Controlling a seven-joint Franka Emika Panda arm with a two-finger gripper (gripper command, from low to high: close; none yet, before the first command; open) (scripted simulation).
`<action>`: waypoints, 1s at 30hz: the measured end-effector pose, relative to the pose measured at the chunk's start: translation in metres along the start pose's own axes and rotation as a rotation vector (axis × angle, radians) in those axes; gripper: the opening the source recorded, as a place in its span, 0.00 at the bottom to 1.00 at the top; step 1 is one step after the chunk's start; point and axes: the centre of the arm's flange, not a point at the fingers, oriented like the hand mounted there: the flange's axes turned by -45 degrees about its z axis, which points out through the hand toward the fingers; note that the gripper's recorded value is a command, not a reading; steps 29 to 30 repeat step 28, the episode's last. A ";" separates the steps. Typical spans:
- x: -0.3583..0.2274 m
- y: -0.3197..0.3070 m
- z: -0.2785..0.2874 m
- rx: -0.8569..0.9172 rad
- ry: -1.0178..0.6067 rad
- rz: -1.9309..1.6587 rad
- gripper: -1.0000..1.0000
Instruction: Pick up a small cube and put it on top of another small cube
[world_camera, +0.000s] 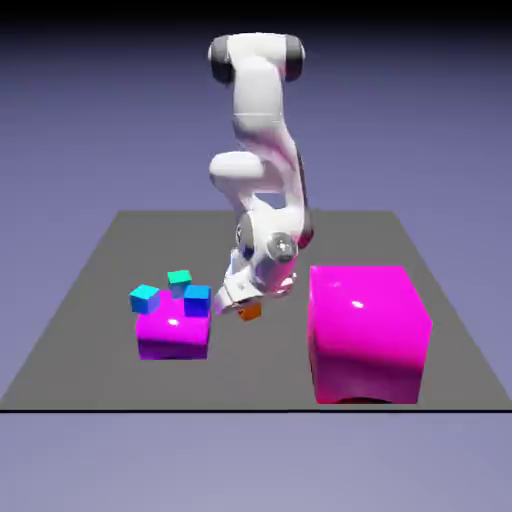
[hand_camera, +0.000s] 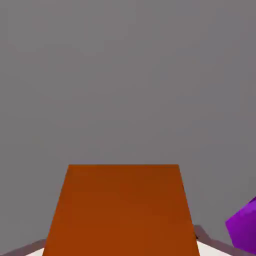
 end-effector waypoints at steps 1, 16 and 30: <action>0.001 0.003 -0.016 -0.017 0.043 0.025 0.00; -0.110 0.255 -0.132 0.325 0.130 0.635 0.00; -0.130 0.289 -0.040 0.457 0.001 0.703 1.00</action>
